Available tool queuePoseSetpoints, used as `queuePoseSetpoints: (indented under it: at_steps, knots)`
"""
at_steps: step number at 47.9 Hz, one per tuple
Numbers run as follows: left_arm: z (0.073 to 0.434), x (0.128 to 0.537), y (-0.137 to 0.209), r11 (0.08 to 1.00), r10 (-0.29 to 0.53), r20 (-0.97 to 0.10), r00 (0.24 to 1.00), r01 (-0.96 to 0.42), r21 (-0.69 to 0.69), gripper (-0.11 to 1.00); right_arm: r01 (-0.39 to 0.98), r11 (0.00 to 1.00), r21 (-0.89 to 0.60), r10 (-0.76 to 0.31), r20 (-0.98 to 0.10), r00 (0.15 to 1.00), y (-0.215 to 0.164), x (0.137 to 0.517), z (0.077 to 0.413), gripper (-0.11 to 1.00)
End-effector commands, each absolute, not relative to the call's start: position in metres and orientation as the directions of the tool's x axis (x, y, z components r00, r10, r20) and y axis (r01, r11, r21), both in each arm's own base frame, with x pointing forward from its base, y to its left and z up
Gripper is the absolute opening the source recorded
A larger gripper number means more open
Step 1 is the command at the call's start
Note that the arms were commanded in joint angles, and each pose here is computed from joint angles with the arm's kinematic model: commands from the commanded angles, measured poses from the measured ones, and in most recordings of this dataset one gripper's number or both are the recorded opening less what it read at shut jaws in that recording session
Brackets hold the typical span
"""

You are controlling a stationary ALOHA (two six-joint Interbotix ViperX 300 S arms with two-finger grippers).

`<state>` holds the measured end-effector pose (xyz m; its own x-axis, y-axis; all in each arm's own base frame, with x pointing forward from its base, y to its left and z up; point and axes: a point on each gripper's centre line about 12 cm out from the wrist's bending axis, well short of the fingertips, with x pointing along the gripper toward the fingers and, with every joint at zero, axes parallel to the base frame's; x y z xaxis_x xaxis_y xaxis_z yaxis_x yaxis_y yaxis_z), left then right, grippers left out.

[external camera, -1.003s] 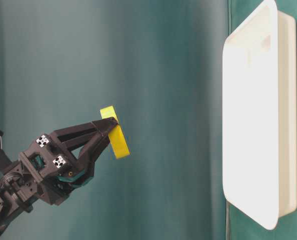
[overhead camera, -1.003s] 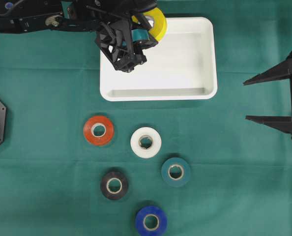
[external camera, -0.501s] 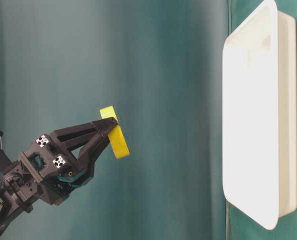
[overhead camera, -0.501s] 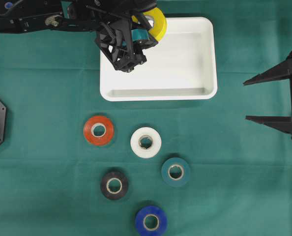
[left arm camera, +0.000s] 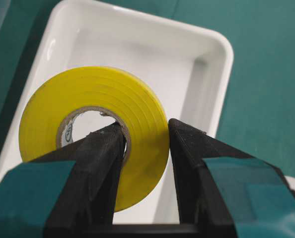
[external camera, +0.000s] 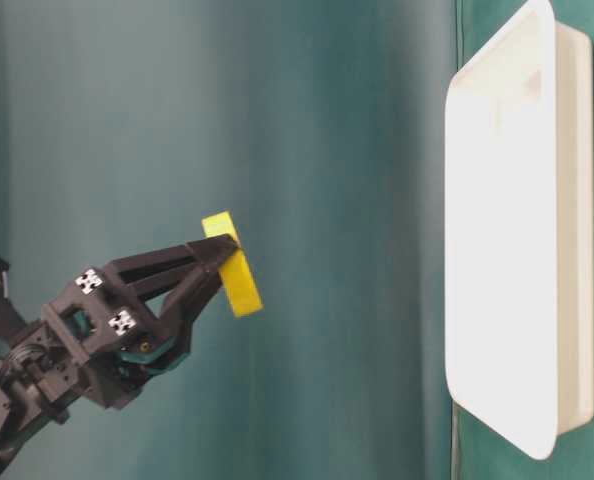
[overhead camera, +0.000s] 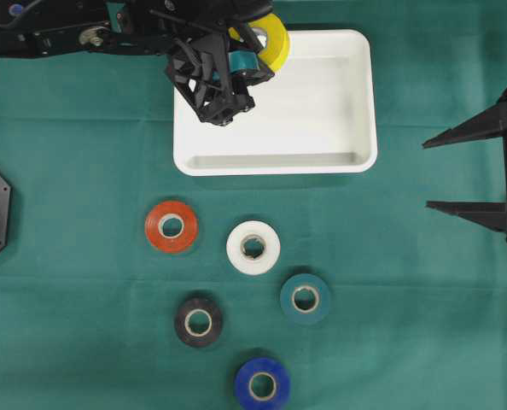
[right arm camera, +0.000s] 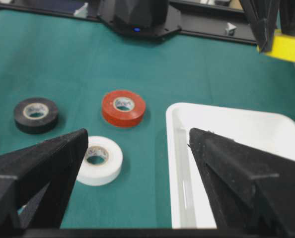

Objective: Pick up the tape from a random location and place it into the white case.
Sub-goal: 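Carry the yellow roll left over the white tray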

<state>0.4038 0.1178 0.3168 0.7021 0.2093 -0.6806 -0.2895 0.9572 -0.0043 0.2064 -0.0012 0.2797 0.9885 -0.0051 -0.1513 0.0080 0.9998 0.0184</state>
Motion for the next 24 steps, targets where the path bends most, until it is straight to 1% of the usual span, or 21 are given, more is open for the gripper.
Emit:
queuePoseSetpoints:
  at_steps: [1,11,24]
  knots:
    - [0.324,0.406,0.119,0.957,0.217,-0.658,0.721,-0.291,-0.003,0.25,0.009,1.0,0.018,-0.007,-0.124,0.992,-0.001,0.209,0.291,0.91]
    - [0.298,0.417,0.122,0.957,0.211,-0.678,0.704,-0.291,-0.006,0.25,0.009,1.0,0.018,-0.007,-0.125,0.992,-0.001,0.209,0.291,0.91]
    - [0.231,0.433,0.13,0.953,0.199,-0.736,0.647,-0.302,-0.008,0.25,0.009,1.0,0.018,-0.007,-0.127,0.992,-0.001,0.209,0.29,0.91]
